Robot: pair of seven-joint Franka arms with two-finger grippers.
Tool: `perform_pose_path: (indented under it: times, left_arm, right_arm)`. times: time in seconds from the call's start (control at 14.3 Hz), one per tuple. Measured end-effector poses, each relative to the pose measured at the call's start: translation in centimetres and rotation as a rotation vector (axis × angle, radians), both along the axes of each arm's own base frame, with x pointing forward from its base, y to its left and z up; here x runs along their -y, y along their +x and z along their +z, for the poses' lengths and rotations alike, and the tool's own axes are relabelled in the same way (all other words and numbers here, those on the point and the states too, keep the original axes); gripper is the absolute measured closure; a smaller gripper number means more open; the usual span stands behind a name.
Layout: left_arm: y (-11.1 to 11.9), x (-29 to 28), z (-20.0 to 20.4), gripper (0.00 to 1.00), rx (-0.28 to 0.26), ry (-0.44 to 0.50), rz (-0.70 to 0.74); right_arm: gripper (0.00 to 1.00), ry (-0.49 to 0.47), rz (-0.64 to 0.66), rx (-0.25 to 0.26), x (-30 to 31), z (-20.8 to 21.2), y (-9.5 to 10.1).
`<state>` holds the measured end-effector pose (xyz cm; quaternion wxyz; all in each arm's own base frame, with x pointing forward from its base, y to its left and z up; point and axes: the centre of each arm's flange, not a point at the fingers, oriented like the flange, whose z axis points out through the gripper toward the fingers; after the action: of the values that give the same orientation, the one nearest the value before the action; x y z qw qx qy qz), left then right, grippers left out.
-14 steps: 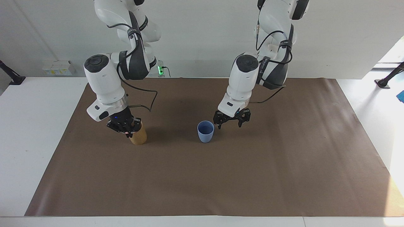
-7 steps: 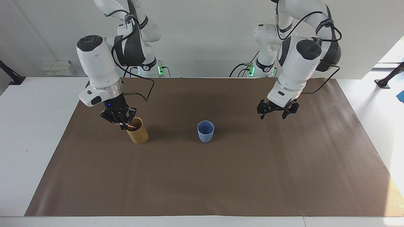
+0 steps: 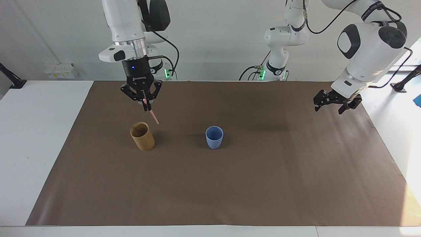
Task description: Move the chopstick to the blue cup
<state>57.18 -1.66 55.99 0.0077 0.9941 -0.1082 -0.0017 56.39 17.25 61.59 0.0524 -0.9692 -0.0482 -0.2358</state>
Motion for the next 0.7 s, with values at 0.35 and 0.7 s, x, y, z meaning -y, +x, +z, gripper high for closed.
perform_pose_path:
  times: [0.35, 0.7]
  left_arm:
    - [-2.2, 0.2, 7.8, 0.00, -0.007, -0.005, -0.006]
    - [-3.9, 0.4, 9.6, 0.00, -0.040, -0.003, -0.011]
  right_arm:
    - [0.91, 0.129, 0.014, 0.039, -10.9, -2.8, -2.0]
    - [0.91, 0.101, 0.049, 0.055, -13.9, -6.6, -2.0]
